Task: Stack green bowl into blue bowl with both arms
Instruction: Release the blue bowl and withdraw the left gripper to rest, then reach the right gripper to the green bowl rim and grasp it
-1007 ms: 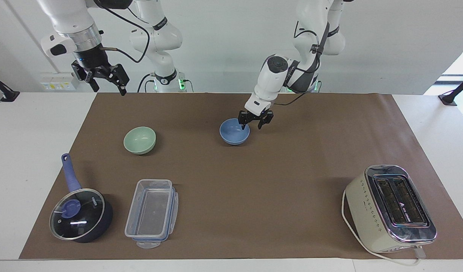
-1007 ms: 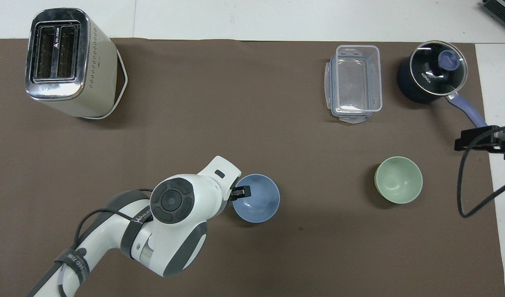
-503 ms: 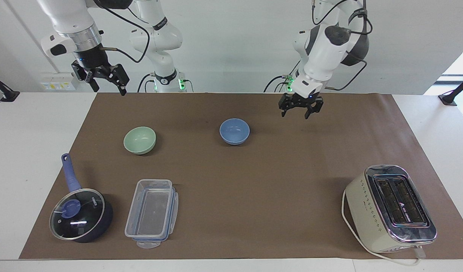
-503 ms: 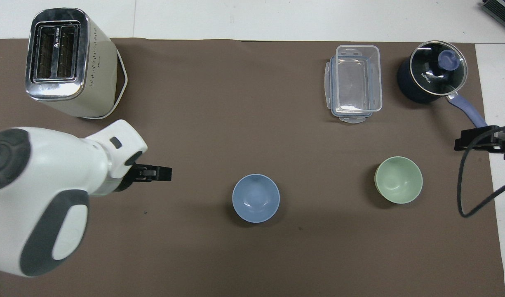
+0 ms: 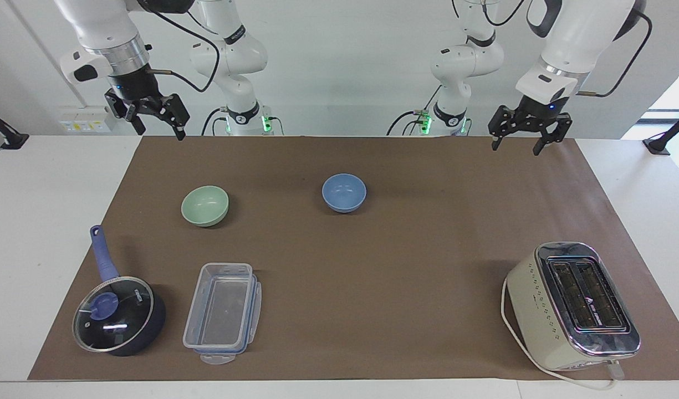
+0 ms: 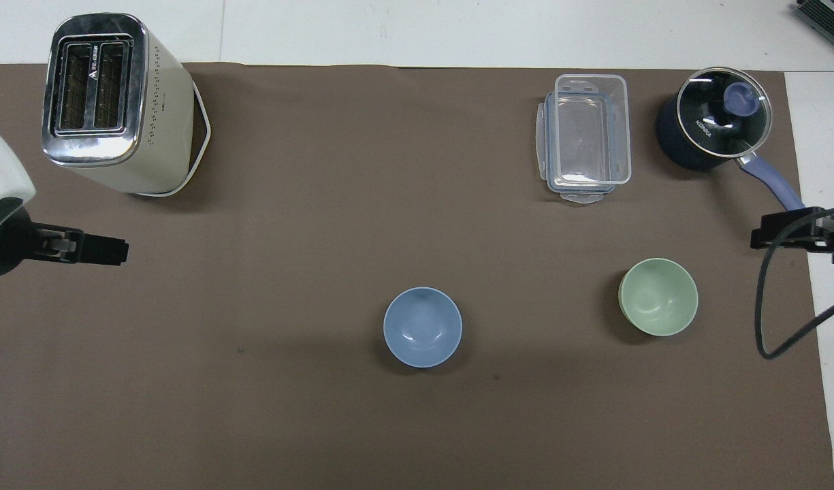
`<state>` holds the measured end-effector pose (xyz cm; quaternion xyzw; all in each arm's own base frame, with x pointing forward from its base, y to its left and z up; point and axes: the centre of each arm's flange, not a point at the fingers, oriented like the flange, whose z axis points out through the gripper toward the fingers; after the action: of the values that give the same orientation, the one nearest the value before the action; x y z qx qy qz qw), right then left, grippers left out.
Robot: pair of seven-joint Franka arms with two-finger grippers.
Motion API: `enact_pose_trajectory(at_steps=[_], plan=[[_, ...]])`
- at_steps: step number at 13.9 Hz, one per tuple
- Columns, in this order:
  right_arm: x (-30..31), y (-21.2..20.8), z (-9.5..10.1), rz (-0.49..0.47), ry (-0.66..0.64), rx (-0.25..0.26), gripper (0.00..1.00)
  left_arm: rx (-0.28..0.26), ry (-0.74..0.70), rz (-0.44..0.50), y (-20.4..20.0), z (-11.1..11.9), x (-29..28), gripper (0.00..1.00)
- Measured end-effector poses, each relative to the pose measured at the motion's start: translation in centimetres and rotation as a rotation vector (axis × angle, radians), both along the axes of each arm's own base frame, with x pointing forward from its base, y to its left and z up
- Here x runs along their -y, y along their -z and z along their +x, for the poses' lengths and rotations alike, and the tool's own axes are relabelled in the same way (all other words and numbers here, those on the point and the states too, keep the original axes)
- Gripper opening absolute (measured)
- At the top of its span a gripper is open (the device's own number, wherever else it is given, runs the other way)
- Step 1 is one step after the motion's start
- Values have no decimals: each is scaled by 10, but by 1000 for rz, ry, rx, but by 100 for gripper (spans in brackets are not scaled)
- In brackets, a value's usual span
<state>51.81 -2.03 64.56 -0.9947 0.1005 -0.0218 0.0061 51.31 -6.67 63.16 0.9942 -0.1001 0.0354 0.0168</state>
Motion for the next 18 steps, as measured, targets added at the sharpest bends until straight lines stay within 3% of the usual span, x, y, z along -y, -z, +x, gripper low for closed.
enact_pose_trajectory(at_steps=[7, 14, 18], plan=[[0, 0, 0, 0, 0, 0, 100, -28, 0, -4, -4, 15, -6, 100], [1, 0, 0, 0, 1, 0, 100, -12, -24, -18, -17, 17, -26, 100], [7, 0, 0, 1, 9, 0, 100, -51, -3, -16, -17, 26, -23, 100]])
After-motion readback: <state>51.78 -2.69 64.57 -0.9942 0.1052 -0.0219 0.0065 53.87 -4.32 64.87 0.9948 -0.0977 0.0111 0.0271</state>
